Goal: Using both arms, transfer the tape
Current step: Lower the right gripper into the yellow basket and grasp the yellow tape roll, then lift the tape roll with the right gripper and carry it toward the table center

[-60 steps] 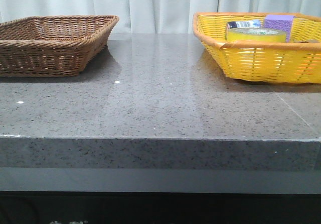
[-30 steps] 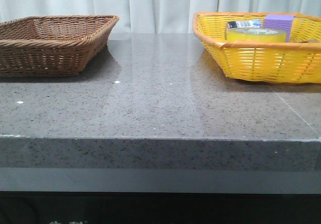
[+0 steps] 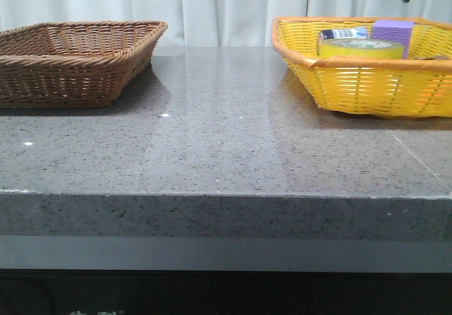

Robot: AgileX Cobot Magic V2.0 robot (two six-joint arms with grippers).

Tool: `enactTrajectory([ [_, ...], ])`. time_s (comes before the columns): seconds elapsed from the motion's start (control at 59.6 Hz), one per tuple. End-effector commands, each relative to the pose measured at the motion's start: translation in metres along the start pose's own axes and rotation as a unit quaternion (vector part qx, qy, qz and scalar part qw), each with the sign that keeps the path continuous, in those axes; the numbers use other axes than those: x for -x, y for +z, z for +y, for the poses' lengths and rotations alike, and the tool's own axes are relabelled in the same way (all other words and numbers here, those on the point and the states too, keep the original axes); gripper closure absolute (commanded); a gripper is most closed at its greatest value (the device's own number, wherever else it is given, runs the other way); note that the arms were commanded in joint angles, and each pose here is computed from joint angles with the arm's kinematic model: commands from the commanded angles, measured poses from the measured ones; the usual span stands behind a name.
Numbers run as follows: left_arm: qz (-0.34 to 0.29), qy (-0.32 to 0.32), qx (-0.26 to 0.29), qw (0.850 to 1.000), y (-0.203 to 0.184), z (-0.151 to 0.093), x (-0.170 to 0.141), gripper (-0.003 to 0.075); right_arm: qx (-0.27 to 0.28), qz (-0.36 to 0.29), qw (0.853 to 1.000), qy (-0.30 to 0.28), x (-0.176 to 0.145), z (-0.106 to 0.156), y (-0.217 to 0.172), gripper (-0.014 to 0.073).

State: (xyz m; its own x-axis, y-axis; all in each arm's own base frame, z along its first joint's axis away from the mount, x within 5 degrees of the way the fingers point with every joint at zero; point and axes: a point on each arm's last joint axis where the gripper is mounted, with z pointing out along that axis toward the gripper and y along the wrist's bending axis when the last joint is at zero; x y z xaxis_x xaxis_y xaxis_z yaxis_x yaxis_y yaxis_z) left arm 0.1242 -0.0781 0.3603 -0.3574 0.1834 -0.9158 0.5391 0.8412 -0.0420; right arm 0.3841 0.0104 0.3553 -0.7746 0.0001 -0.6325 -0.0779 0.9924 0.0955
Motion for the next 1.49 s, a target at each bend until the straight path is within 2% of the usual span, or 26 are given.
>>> enactTrajectory([
  [0.0, -0.056, -0.004, -0.006, 0.998, -0.006, -0.002, 0.017, 0.0195, 0.000, -0.051, 0.999, -0.007, 0.023, -0.001, -0.008, 0.0005],
  [0.218, -0.056, -0.004, -0.006, 0.998, -0.006, -0.002, 0.017, 0.0195, 0.001, -0.044, 0.999, -0.007, 0.044, -0.006, 0.030, 0.0005],
  [0.52, -0.056, -0.007, -0.008, 0.998, -0.006, -0.002, 0.017, 0.0195, 0.003, -0.020, 1.000, -0.007, 0.053, -0.011, 0.070, 0.0011],
  [0.772, -0.056, -0.008, -0.008, 0.998, -0.006, -0.002, 0.017, 0.0195, 0.004, -0.009, 1.000, -0.006, 0.053, -0.012, 0.082, 0.0246],
  [0.94, -0.056, -0.008, -0.008, 0.998, -0.006, -0.002, 0.017, 0.0195, 0.005, -0.005, 1.000, -0.006, 0.052, -0.012, 0.083, 0.0323],
  [1.091, -0.056, -0.008, -0.008, 0.998, -0.006, -0.002, 0.017, 0.0195, 0.006, -0.006, 1.000, -0.007, 0.055, -0.011, 0.078, 0.0435],
  [1.276, -0.056, -0.008, -0.008, 0.998, -0.006, -0.002, 0.017, 0.0195, 0.011, -0.022, 1.000, -0.011, 0.066, -0.007, 0.055, 0.0440],
  [1.477, -0.056, -0.008, -0.008, 0.998, -0.006, -0.002, 0.017, 0.0195, 0.011, -0.062, 0.998, -0.018, 0.074, -0.001, 0.007, 0.0440],
])
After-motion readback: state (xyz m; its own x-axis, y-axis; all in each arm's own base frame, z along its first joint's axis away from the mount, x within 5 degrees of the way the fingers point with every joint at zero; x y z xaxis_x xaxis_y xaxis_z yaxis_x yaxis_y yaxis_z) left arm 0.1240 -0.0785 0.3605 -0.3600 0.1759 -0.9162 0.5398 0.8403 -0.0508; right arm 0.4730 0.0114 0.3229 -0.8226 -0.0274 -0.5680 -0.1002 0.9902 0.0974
